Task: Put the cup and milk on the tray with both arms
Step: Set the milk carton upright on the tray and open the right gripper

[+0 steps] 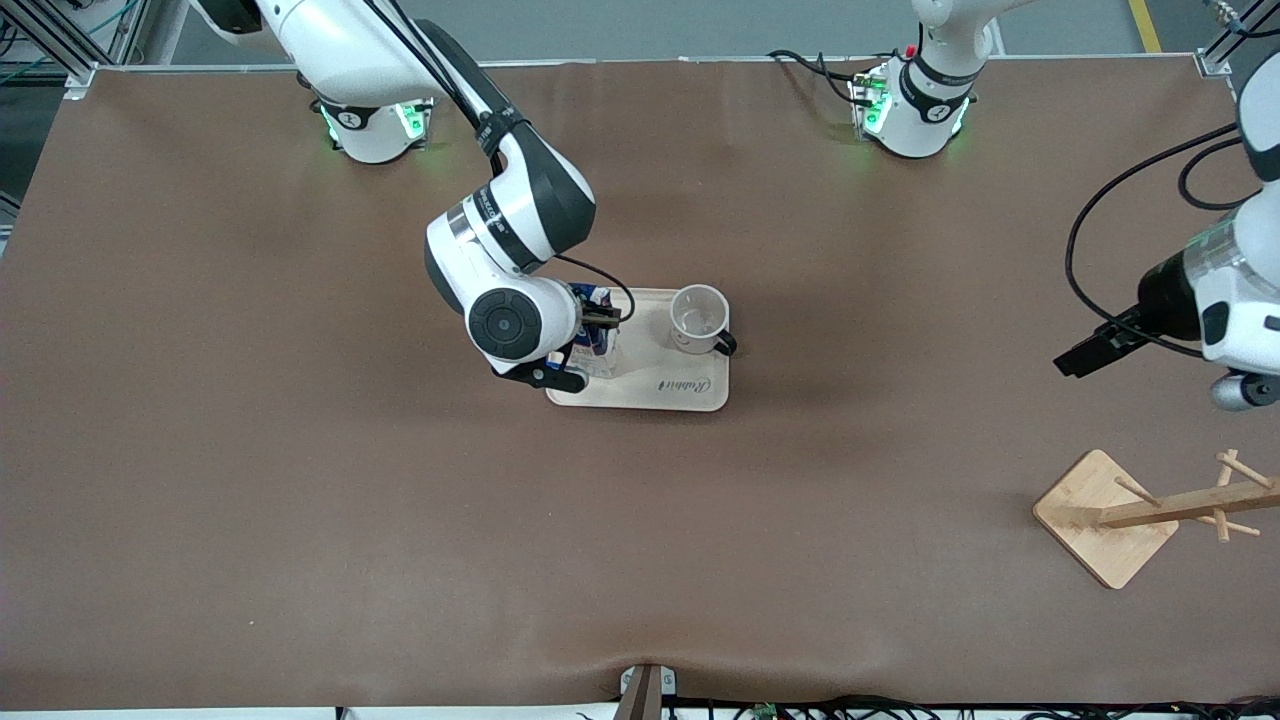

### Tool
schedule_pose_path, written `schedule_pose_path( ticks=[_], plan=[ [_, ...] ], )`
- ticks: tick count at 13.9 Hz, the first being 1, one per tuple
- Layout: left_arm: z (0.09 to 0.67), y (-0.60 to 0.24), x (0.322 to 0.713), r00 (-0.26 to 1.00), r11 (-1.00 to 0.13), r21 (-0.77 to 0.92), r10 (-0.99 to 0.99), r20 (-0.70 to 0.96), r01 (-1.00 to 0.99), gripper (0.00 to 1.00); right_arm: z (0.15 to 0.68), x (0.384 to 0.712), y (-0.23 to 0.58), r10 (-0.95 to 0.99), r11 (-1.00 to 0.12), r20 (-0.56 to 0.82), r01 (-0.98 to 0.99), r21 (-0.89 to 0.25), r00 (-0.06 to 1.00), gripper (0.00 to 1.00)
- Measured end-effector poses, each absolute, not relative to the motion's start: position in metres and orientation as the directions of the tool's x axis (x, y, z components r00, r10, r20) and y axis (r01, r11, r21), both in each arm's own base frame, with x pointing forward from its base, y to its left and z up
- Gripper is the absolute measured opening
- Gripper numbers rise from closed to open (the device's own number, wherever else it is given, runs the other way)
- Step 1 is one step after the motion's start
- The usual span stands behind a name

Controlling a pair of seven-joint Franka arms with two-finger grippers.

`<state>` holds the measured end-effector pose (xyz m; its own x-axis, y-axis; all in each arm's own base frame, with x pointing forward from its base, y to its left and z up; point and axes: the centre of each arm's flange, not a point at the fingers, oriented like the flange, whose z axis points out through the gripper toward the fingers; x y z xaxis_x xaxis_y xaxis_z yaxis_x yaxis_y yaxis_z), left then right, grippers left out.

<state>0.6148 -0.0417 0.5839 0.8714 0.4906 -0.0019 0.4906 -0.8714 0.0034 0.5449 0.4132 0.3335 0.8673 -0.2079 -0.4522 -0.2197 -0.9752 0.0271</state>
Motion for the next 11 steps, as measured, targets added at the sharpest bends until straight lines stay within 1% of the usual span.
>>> schedule_pose_path(
  ticks=[2,5,7,9,11],
  plan=[
    [0.599,-0.031,0.61,0.895,-0.896,0.004,0.445,0.021,0.445,1.0,0.351,0.552,0.417,-0.218,-0.971,-0.43,-0.241,0.001,0.876,1.0],
    [0.622,-0.026,0.598,0.926,-0.927,-0.012,0.373,0.053,0.374,1.0,0.392,0.571,0.415,-0.289,-0.937,-0.419,-0.343,-0.059,0.861,1.0],
    [0.634,-0.019,0.585,0.948,-0.947,-0.05,0.316,0.046,0.318,1.0,0.413,0.587,0.385,-0.33,-0.923,-0.425,-0.382,-0.042,0.843,1.0],
    [0.645,-0.004,0.576,0.972,-0.969,-0.076,0.233,0.04,0.236,1.0,0.443,0.604,0.338,-0.378,-0.903,-0.424,-0.429,-0.027,0.823,1.0],
    [0.653,0.014,0.566,0.98,-0.978,-0.068,0.194,0.034,0.196,1.0,0.474,0.609,0.273,-0.428,-0.885,-0.47,-0.463,0.045,0.772,1.0]
  ],
)
